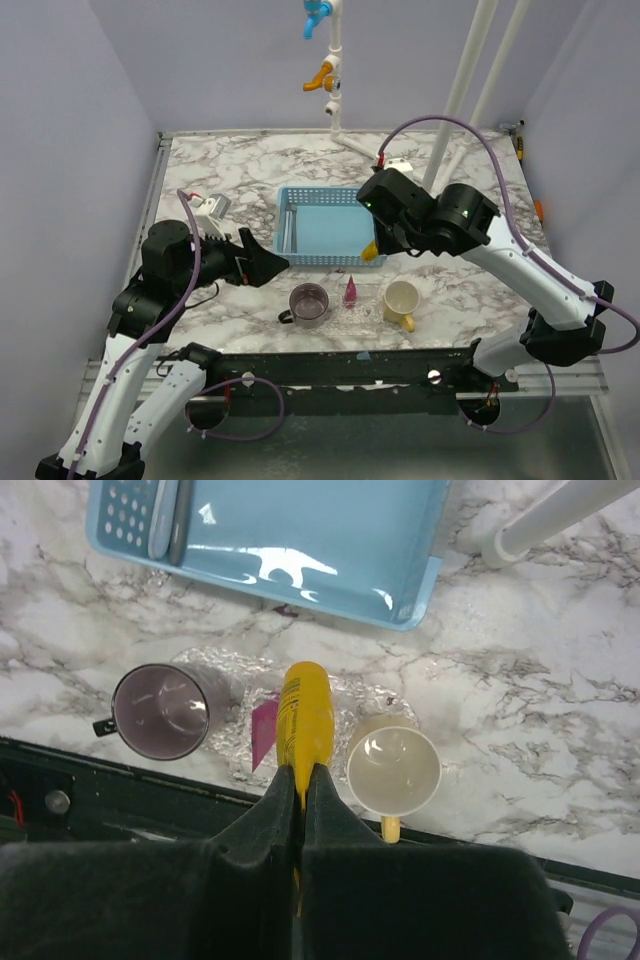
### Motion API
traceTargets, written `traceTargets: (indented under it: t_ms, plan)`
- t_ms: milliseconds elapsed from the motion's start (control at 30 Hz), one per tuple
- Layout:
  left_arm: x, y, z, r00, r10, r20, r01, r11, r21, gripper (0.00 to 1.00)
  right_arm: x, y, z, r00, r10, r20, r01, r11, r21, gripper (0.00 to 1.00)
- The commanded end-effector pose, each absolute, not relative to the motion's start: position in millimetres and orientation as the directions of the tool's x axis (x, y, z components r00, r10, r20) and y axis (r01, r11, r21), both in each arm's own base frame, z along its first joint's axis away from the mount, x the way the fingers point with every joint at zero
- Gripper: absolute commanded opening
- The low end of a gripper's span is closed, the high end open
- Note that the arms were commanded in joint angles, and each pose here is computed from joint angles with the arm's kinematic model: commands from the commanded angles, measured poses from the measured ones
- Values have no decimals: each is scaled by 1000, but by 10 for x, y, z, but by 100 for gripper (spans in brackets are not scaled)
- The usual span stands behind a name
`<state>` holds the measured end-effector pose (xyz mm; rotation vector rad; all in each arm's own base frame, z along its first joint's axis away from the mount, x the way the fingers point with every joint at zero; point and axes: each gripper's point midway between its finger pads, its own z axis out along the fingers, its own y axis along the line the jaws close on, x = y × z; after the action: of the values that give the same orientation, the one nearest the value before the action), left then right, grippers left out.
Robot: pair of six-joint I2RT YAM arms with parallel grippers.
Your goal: Prepare toiletry sets of a toothbrush and toothpaste on the tray
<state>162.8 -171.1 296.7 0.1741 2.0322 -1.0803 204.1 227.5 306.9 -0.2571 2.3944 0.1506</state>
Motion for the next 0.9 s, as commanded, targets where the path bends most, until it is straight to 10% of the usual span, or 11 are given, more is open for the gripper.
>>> traceTargets:
  t_ms: [0, 867]
  plan:
    - [1642, -1681, 2731, -670, -176, -721, 468, 654, -595, 99, 1893, 2361, 2912, -778, -221, -588, -307, 950, 50, 1]
    - [1650, -1672, 2277, -699, -157, -697, 444, 670, -596, 99, 1731, 2406, 2217, -855, -220, -470, -281, 958, 63, 1]
